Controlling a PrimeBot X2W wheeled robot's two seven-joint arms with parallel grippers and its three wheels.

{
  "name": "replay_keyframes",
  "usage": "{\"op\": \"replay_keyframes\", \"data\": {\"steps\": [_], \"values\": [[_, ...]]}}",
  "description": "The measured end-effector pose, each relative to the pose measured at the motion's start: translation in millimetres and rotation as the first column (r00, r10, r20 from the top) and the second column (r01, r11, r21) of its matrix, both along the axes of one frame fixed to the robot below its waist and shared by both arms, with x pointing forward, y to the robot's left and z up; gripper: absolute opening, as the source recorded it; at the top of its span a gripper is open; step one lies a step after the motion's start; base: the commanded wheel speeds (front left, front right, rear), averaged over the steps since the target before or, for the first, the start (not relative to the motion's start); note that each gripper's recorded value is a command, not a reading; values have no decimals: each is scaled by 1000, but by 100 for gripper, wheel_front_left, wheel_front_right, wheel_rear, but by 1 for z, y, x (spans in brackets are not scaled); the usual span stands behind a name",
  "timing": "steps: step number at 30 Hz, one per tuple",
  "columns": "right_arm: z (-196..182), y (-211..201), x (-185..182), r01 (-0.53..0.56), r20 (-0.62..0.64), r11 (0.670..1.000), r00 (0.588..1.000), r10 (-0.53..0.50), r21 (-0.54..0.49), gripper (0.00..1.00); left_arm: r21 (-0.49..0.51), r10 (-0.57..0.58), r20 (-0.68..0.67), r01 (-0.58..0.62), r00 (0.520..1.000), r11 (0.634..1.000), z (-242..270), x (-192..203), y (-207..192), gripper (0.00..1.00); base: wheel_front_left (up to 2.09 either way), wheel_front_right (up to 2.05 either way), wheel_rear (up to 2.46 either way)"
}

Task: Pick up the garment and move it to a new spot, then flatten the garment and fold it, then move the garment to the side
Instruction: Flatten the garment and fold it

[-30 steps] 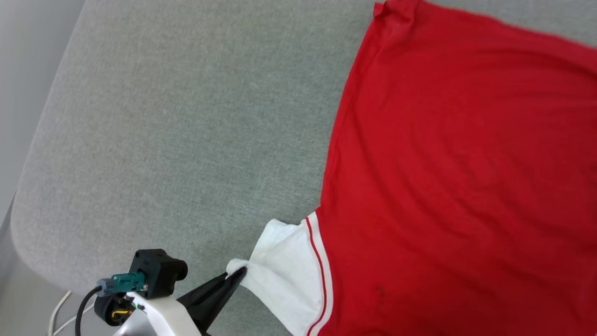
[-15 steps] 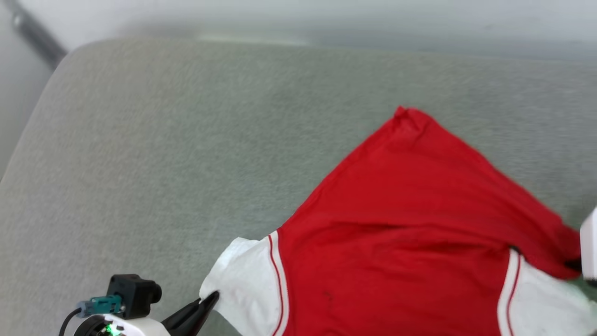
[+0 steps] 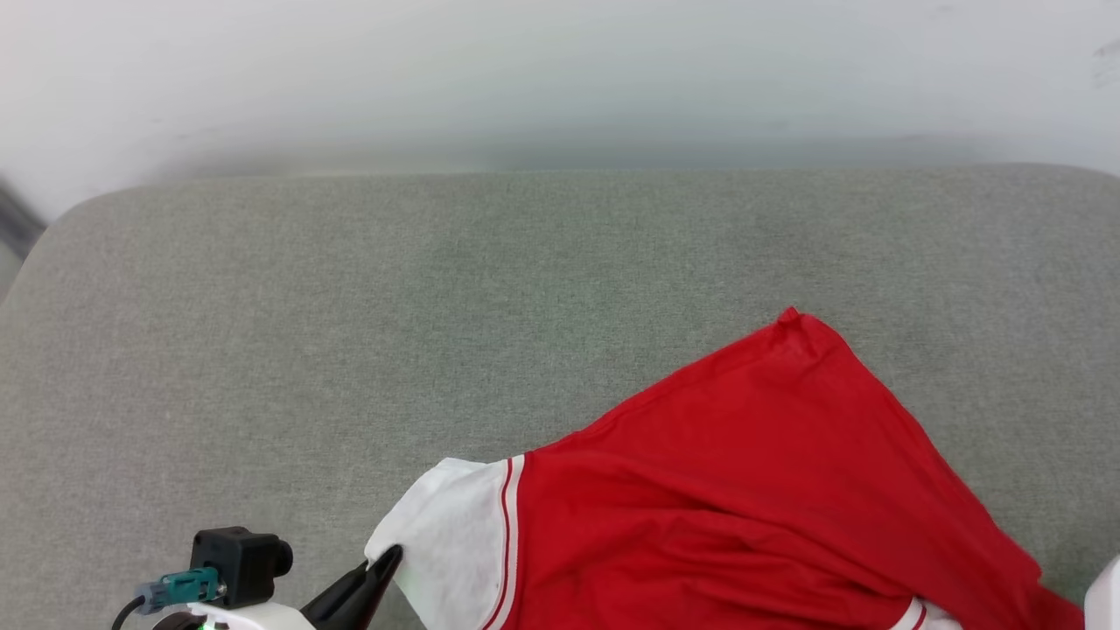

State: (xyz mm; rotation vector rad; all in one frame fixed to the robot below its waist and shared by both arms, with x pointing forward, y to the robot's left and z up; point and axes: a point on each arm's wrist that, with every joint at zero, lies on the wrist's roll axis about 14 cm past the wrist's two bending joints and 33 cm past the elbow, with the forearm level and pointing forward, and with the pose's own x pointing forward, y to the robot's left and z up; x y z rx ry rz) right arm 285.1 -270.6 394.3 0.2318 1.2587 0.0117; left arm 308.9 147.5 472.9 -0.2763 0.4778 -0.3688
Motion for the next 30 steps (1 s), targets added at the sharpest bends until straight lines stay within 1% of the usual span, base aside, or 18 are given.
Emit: {"op": "replay_keyframes", "data": {"steps": [1,6,8,12,18,23,28,30], "values": [[-3,3,-13,10,-8,1000,1000,-10,14,0,-7,5,15,-5,1000,1000,3,1,-2,0,0,0,0],[-7,7,-30,25,-5,999,1000,-25,30,0,-26,15,42,-14,999,1000,9,3,-5,0,0,0,0],[-4,6,-26,21,31,1000,999,-22,22,100,-30,10,44,-8,999,1000,10,2,-8,0,0,0,0],[9,9,-14,-27,75,1000,997,26,9,100,-27,1,53,0,999,1000,12,2,-10,0,0,0,0],[50,23,31,-152,200,988,967,155,-32,100,-2,-10,60,10,998,1000,13,2,-10,0,0,0,0],[81,51,76,-264,285,962,919,272,-67,100,3,-10,71,10,997,1000,17,6,-9,0,0,0,0],[90,84,119,-350,310,932,880,360,-89,100,17,-3,72,2,997,1000,18,11,-5,0,0,0,0],[86,94,134,-374,293,922,874,387,-102,100,21,3,73,-4,997,1000,18,13,-3,0,0,0,0]]}}
